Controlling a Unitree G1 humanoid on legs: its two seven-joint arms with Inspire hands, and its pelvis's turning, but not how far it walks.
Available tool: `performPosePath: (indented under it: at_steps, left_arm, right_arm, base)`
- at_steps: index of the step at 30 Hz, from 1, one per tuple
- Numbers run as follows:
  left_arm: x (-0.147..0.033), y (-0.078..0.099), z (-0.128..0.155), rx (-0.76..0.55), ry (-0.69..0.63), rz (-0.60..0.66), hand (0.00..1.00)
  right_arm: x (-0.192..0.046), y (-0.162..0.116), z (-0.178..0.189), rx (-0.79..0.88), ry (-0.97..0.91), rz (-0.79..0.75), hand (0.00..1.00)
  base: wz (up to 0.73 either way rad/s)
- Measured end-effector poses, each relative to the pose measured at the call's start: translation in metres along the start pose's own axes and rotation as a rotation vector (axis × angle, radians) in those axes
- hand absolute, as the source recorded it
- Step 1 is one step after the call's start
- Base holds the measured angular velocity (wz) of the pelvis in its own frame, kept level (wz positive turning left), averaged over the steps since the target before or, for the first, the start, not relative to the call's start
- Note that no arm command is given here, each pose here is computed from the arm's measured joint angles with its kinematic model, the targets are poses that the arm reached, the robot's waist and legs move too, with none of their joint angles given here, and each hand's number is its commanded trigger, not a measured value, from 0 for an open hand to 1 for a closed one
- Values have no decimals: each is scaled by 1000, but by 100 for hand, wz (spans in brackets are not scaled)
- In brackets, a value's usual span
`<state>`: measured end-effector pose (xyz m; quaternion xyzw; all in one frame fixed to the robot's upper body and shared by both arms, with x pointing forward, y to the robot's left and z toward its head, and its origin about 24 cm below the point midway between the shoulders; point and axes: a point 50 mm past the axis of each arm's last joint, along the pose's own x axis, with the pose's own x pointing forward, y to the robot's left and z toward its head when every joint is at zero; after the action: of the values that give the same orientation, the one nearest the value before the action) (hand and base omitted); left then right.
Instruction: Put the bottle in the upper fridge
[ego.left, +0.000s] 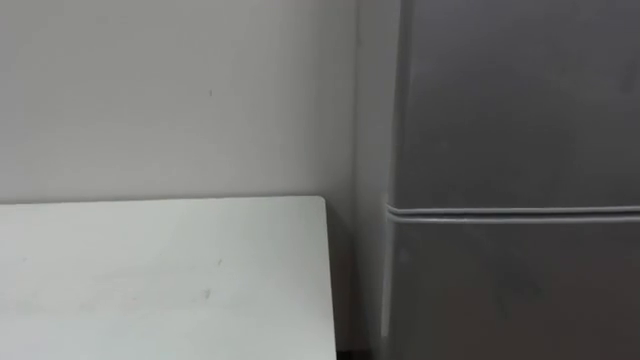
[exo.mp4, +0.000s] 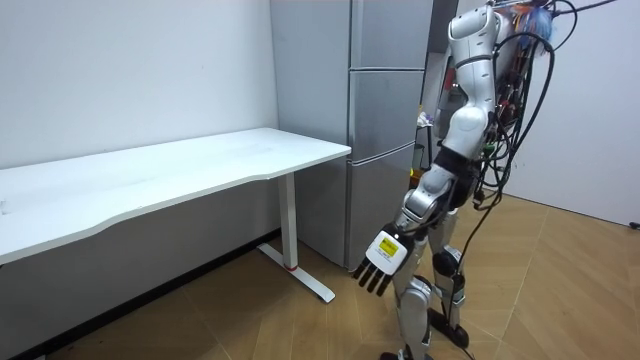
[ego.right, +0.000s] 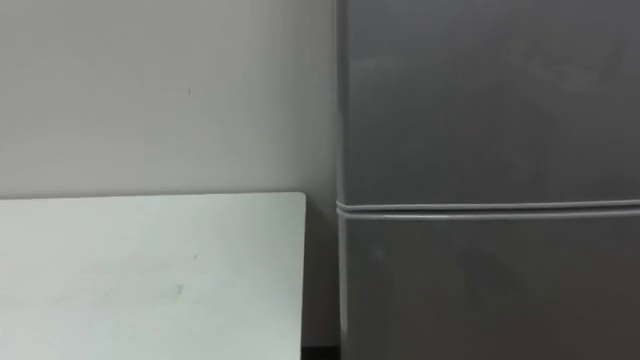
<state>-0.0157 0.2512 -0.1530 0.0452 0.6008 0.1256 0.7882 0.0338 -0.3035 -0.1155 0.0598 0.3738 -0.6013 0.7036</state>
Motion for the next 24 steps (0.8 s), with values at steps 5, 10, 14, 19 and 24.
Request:
performPosePath:
  at_steps: [5,10,14,19,24]
  left_arm:
    - [1,-4,-4,5,9,14,0]
    - [0,-10,-12,17,43,23,0]
    - [0,-14,-12,24,44,28,0]
    - [3,-18,-3,37,21,16,0]
    - [5,-19,2,67,15,10,0]
  right_arm:
    - [0,-3,-15,-56,47,18,0]
    - [-6,3,-33,-181,71,137,0]
    - [-8,3,-44,-257,103,197,0]
    - [-13,7,-60,-332,174,314,0]
    - [-21,15,-73,-382,265,489,0]
  base:
    - [0]
    - [0]
    - [1]
    - [-1]
    - [0]
